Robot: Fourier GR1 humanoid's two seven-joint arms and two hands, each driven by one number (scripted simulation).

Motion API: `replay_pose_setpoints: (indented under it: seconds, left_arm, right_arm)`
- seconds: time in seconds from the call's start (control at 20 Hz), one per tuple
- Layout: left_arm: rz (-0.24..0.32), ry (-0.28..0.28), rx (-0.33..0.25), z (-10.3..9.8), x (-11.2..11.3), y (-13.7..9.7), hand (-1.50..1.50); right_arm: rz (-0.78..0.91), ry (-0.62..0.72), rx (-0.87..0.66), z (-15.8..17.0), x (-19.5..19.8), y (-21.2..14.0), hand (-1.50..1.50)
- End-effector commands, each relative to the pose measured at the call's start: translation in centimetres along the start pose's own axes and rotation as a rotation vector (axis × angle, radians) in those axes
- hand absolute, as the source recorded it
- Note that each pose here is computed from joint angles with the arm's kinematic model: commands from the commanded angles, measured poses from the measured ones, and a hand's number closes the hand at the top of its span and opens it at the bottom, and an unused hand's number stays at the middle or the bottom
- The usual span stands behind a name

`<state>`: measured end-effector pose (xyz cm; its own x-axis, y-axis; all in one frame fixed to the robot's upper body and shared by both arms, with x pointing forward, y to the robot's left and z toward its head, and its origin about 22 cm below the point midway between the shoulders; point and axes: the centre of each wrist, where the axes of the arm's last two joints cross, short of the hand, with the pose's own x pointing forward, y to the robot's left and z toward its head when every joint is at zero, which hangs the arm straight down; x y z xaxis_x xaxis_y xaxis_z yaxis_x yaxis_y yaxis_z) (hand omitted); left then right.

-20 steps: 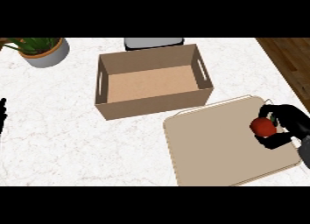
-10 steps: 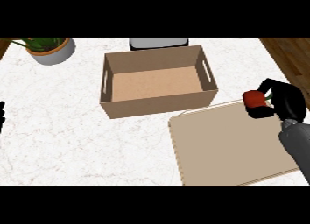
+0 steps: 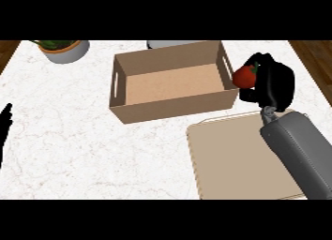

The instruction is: Pick the bell pepper from the tray and place it in the cardboard box

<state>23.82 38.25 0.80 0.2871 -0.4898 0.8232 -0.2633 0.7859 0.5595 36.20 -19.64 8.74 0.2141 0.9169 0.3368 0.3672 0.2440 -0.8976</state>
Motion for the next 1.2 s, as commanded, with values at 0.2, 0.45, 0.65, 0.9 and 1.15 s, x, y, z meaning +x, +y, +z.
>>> replay_pose_setpoints:
  seconds: [0.2, 0.45, 0.65, 0.9, 1.15]
  left_arm:
    - [0.012, -0.06, -0.039, -0.2, 1.1, -2.6, 0.0]
    - [0.019, -0.078, -0.06, -1.6, 2.8, -2.4, 0.0]
    - [0.009, -0.083, -0.059, -1.2, 3.0, -2.4, 0.0]
    - [0.012, -0.095, -0.076, -0.9, 3.2, -1.1, 0.0]
    - [0.03, -0.108, -0.078, -1.9, 3.5, -2.6, 0.0]
  right_arm:
    - [-0.169, 0.103, -0.053, 3.0, 11.4, -4.8, 1.5]
    - [-0.22, 0.174, -0.032, -0.4, 14.3, -5.9, 1.5]
    - [-0.275, 0.207, -0.017, -3.1, 13.9, -3.9, 1.5]
    - [-0.251, 0.239, 0.005, -5.6, 13.0, -1.4, 1.5]
    - [-0.196, 0.279, 0.036, -7.6, 13.0, -0.5, 1.5]
